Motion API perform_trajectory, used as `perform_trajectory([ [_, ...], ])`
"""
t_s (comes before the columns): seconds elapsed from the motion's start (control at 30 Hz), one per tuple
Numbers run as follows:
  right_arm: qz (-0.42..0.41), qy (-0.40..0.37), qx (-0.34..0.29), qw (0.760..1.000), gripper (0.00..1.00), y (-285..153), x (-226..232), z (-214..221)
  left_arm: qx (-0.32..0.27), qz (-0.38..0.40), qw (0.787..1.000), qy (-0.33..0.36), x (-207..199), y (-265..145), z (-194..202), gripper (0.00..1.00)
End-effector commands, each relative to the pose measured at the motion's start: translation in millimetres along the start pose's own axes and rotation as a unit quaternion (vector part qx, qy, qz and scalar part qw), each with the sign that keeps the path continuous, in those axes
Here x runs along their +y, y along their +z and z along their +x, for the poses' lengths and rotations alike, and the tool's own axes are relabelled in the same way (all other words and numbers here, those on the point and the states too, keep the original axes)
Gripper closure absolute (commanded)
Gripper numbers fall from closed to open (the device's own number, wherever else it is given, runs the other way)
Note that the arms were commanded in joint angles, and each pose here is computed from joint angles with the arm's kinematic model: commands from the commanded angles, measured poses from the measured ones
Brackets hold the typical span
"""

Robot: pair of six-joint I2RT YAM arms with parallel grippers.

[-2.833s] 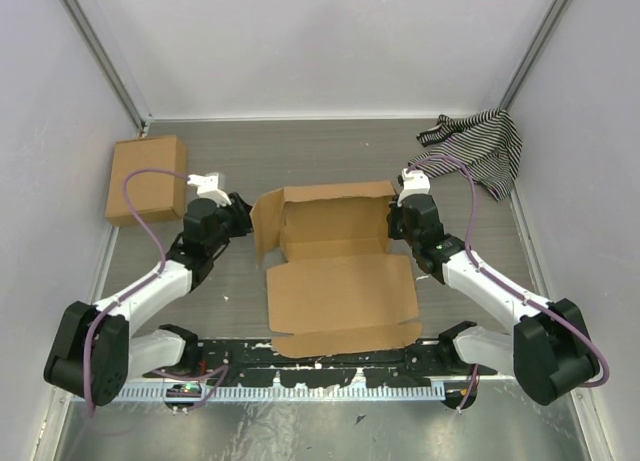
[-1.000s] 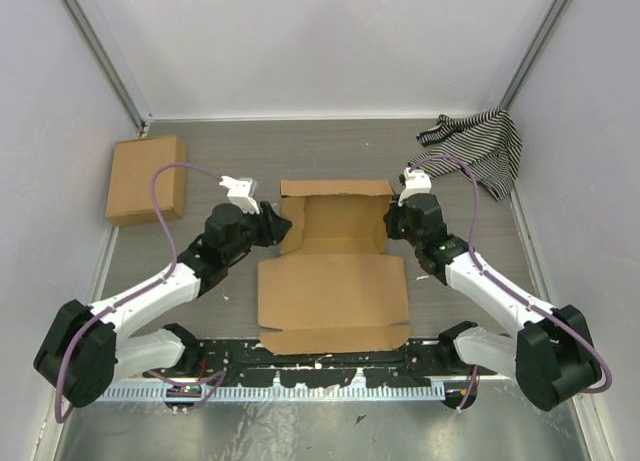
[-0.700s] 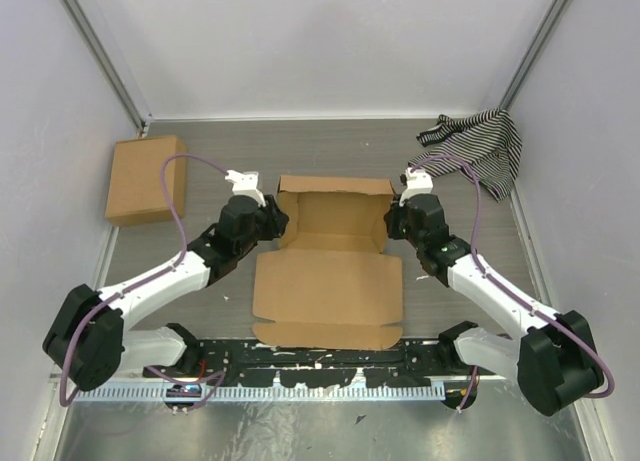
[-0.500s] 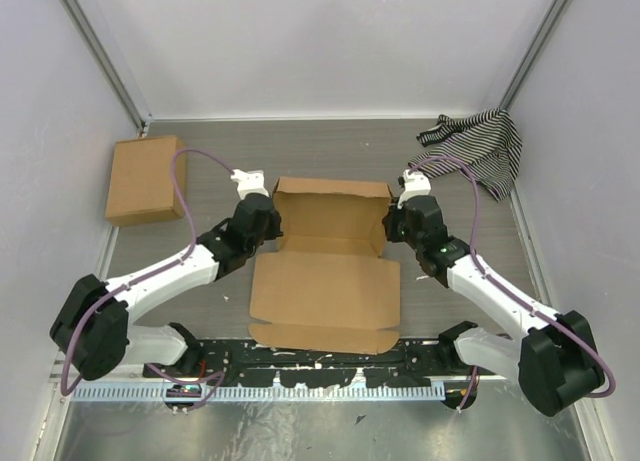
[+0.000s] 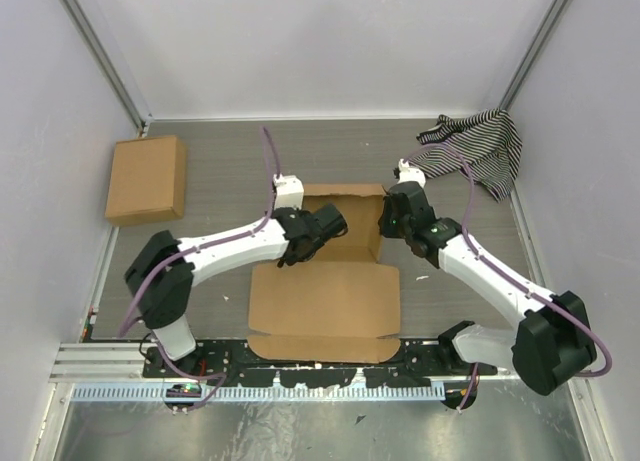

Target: Fold the paper box

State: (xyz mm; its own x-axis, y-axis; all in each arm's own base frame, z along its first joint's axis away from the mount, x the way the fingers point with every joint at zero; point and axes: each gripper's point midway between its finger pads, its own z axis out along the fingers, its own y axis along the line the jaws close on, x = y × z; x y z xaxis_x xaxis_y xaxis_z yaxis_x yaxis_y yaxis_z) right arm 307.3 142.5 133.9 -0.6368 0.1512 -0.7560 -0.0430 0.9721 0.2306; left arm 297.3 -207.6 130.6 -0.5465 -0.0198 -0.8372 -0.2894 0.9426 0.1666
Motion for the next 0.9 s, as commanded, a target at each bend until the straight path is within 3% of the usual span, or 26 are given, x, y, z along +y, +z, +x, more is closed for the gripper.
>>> perform_trajectory([
  [0.0, 0.046, 0.05, -0.016, 0.998, 0.99, -3.2, -5.1, -23.4, -0.053, -0.139, 0.986, 0.081, 59.0, -2.5, -5.5, 1.0],
  [0.2, 0.047, 0.055, 0.0, 0.997, 0.99, 3.8, -2.0, -19.0, -0.029, -0.12, 0.99, 0.07, 51.3, -7.8, 1.3, 0.98],
  [0.4, 0.046, 0.053, 0.022, 0.997, 0.99, 11.6, 2.2, -13.8, 0.01, 0.008, 0.999, 0.039, 20.3, -18.8, 2.3, 0.71],
  [0.57, 0.044, 0.059, 0.032, 0.997, 0.99, 15.5, 4.2, -10.0, 0.018, 0.054, 0.998, 0.012, 13.9, -31.6, -8.6, 0.53],
  [0.87, 0.035, 0.071, 0.062, 0.995, 0.98, 18.1, 14.0, -6.4, 0.032, 0.104, 0.994, -0.025, 22.3, -55.3, -24.5, 0.52],
])
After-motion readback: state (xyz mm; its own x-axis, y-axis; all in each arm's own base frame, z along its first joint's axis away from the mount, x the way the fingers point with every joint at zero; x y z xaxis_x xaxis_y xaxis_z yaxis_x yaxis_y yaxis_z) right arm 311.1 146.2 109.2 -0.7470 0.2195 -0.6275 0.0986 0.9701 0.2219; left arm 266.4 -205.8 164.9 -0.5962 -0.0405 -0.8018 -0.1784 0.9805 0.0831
